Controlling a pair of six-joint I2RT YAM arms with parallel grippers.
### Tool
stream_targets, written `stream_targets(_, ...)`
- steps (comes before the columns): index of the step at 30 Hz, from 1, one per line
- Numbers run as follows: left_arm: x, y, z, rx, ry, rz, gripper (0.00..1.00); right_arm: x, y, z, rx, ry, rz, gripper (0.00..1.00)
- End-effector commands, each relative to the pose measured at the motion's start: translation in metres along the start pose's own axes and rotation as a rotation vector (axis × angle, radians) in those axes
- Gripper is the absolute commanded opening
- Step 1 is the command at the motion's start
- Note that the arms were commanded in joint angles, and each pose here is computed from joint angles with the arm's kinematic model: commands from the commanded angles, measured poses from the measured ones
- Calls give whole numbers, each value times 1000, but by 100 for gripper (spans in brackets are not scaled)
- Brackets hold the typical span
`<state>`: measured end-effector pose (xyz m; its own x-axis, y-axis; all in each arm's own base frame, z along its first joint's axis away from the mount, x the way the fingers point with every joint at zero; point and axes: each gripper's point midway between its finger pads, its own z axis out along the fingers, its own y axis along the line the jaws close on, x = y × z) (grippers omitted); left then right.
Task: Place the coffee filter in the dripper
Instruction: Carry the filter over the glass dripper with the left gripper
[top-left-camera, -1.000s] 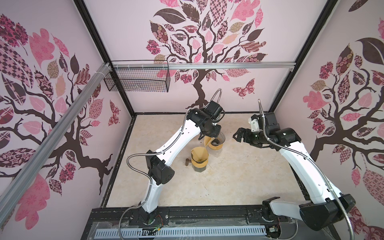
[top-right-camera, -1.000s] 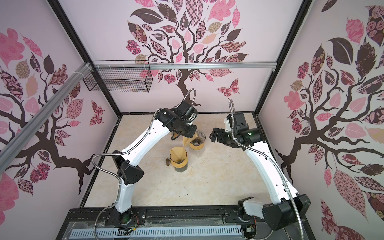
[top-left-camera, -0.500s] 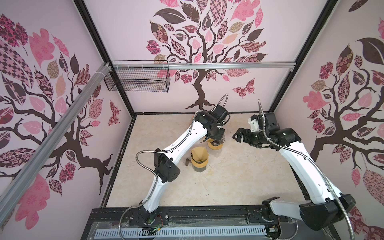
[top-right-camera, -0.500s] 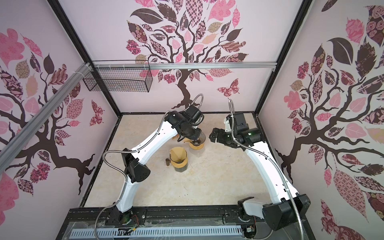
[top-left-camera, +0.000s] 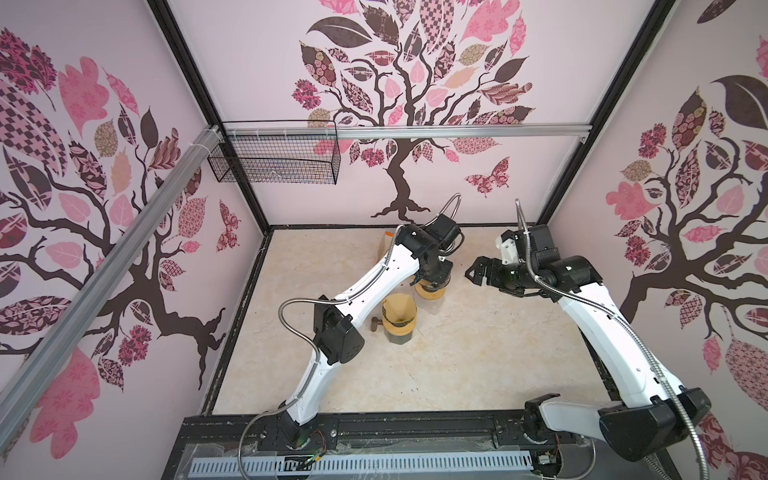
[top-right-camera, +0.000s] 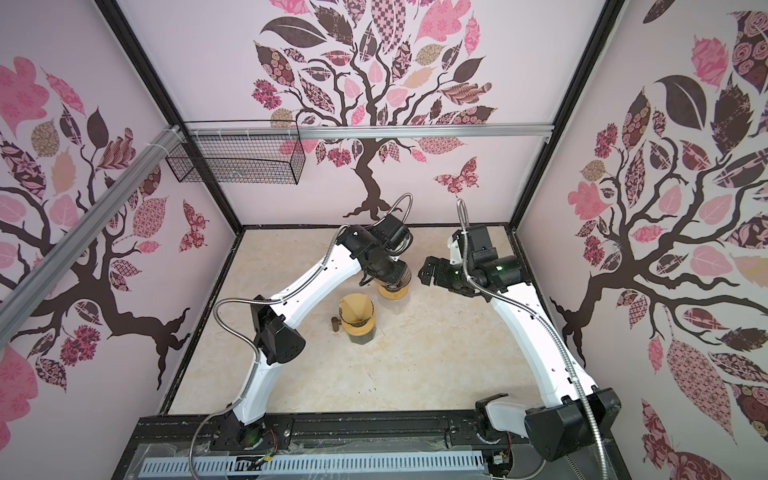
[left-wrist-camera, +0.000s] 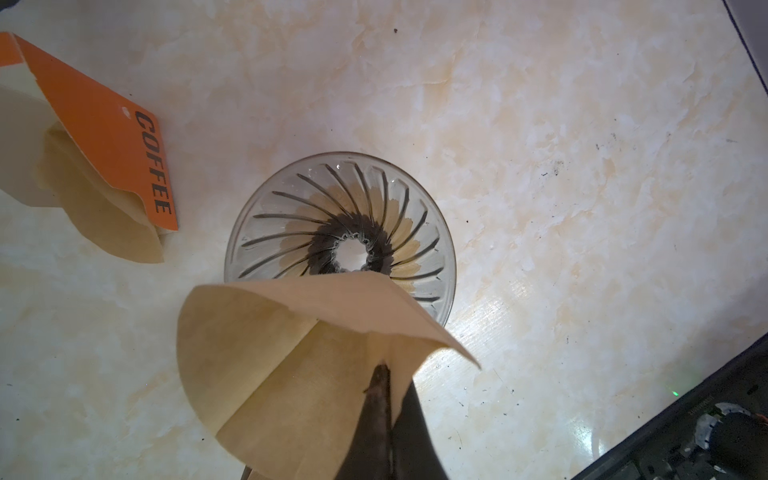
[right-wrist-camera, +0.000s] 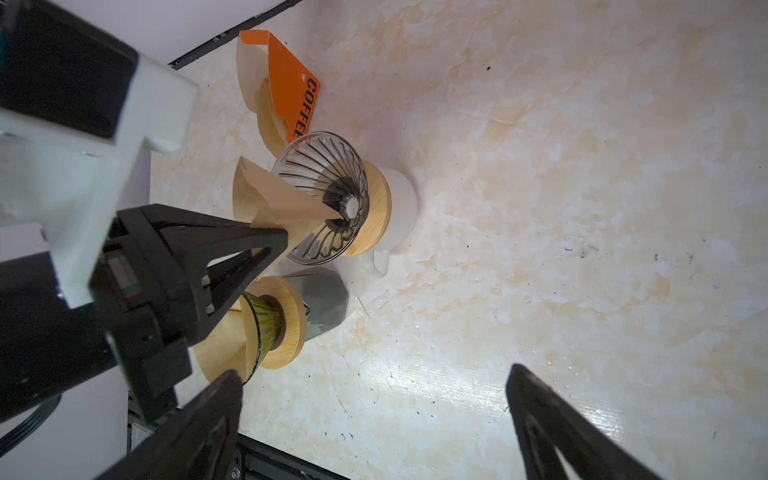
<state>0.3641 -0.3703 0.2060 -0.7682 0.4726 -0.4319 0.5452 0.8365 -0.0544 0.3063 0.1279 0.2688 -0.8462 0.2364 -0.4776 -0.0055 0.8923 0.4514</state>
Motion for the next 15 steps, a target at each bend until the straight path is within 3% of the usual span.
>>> stream_targets(1, -5, -10, 4, 18, -15, 24, 0, 3, 1, -7, 4, 1, -14, 100)
stream_targets(6, -4, -11, 9, 17, -6, 25, 0, 3, 1, -7, 7, 1, -14, 100)
stream_targets(15, -10, -12, -6, 29, -44, 14, 18, 2, -3, -8, 28, -7, -19, 100)
